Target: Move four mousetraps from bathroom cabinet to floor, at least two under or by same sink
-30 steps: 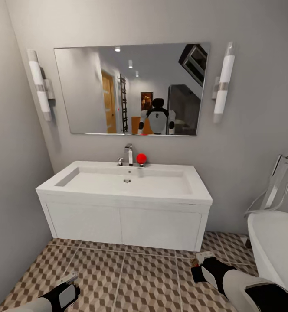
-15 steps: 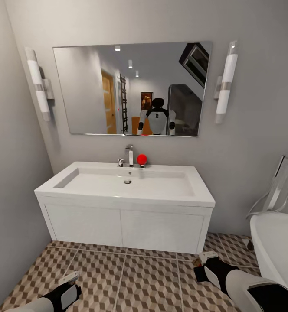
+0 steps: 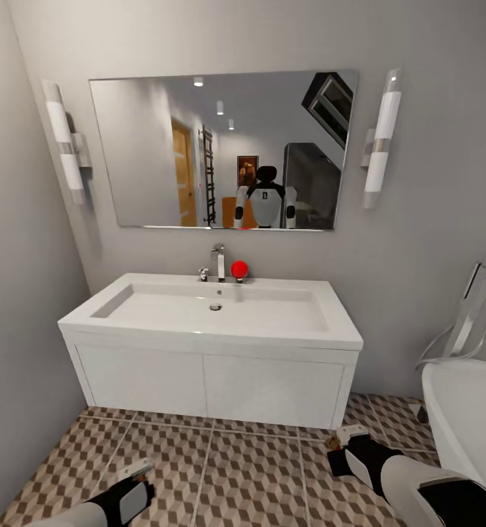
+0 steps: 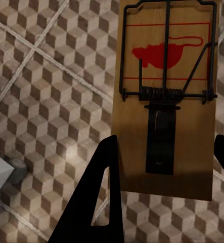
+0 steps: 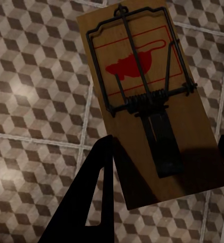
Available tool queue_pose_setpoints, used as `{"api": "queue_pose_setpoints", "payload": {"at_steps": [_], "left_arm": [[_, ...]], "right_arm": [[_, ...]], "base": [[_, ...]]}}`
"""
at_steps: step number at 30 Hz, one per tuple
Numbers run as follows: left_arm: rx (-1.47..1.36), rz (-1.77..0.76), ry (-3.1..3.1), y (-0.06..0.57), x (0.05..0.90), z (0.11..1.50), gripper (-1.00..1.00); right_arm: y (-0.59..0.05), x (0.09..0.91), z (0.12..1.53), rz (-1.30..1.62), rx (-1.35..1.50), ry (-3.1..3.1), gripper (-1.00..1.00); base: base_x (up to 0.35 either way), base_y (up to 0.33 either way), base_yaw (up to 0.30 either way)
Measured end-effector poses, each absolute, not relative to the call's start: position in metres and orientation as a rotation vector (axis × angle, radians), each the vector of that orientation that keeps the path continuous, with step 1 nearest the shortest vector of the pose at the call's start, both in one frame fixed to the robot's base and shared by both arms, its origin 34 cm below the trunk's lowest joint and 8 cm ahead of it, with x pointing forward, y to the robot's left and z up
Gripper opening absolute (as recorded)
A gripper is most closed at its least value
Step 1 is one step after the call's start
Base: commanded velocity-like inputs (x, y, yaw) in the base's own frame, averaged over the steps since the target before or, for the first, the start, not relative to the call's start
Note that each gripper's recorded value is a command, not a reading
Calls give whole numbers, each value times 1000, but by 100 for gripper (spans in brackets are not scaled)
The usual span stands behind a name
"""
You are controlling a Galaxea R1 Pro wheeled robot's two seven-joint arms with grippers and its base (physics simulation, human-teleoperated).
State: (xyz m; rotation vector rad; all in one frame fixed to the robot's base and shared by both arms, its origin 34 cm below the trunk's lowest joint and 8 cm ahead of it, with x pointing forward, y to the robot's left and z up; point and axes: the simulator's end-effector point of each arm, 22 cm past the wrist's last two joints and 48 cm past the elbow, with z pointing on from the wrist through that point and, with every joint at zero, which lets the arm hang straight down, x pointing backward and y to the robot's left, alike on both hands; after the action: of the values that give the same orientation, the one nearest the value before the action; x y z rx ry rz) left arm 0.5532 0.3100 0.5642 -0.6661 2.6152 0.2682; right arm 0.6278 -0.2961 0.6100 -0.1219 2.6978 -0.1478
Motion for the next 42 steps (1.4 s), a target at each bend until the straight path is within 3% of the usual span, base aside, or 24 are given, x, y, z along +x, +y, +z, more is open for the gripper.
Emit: {"api": "queue_pose_setpoints", "payload": {"at_steps": [42], "left_arm": [[-650,245,2643,294,546,503,-100]], "right_arm": [[-294,623,551,-135,-126,2698,-100]], "base": [[0,0,0]]}}
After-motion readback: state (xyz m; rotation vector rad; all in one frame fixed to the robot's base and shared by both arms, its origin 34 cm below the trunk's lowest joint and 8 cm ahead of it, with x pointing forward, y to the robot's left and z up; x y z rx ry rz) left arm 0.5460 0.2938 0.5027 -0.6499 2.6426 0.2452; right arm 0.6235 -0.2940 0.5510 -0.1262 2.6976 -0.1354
